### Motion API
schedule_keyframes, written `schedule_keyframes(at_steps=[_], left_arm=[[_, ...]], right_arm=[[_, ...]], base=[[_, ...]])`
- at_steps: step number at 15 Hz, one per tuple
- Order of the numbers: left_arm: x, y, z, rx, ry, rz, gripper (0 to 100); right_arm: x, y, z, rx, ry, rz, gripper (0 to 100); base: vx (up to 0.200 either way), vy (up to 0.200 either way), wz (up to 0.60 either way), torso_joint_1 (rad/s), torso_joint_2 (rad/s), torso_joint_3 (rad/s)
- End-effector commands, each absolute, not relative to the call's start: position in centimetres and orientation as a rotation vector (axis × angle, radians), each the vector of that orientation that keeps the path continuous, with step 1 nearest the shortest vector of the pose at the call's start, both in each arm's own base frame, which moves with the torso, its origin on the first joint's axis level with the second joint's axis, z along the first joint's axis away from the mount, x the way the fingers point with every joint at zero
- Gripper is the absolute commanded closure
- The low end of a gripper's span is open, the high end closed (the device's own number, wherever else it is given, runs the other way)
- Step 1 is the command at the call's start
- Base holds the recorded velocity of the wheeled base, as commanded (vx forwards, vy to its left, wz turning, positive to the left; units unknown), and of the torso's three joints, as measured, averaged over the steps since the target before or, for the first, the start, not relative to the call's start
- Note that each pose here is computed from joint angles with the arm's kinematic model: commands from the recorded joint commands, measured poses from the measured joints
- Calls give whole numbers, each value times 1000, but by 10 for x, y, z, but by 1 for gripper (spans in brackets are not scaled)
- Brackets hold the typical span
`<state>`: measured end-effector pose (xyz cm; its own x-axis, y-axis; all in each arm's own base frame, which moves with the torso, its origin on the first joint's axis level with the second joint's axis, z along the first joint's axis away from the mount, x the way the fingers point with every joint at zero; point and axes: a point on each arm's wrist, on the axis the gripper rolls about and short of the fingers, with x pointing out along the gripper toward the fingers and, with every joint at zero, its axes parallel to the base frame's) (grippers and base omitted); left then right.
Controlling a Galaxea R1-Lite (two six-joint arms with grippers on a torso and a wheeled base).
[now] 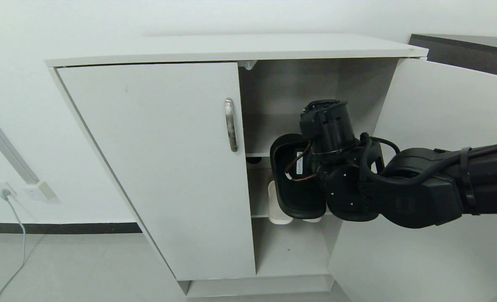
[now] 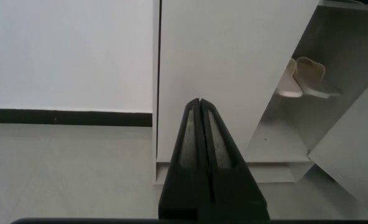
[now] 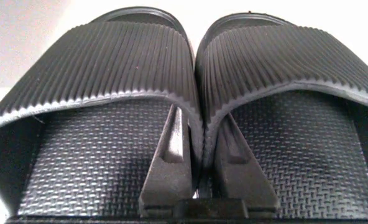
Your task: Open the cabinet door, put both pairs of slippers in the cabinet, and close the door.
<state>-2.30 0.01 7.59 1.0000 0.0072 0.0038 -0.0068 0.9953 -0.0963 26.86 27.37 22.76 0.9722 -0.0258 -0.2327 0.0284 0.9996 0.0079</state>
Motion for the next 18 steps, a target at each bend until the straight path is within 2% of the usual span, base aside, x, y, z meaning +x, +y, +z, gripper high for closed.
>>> schedule_keyframes(at_steps=[1, 3, 10, 18], left_arm=[[-23, 0, 76, -97, -3, 6, 100], [-23, 0, 76, -97, -3, 8, 100], [-23, 0, 76, -97, -3, 8, 100], [-23, 0, 76, -97, -3, 6, 100]], right_arm=[[268, 273, 230, 15, 231, -24, 100], [270, 273, 229, 13, 233, -21, 100], [284, 274, 229, 41, 236, 45, 100], [331, 282, 230, 35, 225, 33, 100]], base=[[200, 0, 0, 7, 12, 2], [200, 0, 0, 5, 7, 0], [0, 0, 0, 0, 0, 0], [0, 0, 0, 0, 0, 0]])
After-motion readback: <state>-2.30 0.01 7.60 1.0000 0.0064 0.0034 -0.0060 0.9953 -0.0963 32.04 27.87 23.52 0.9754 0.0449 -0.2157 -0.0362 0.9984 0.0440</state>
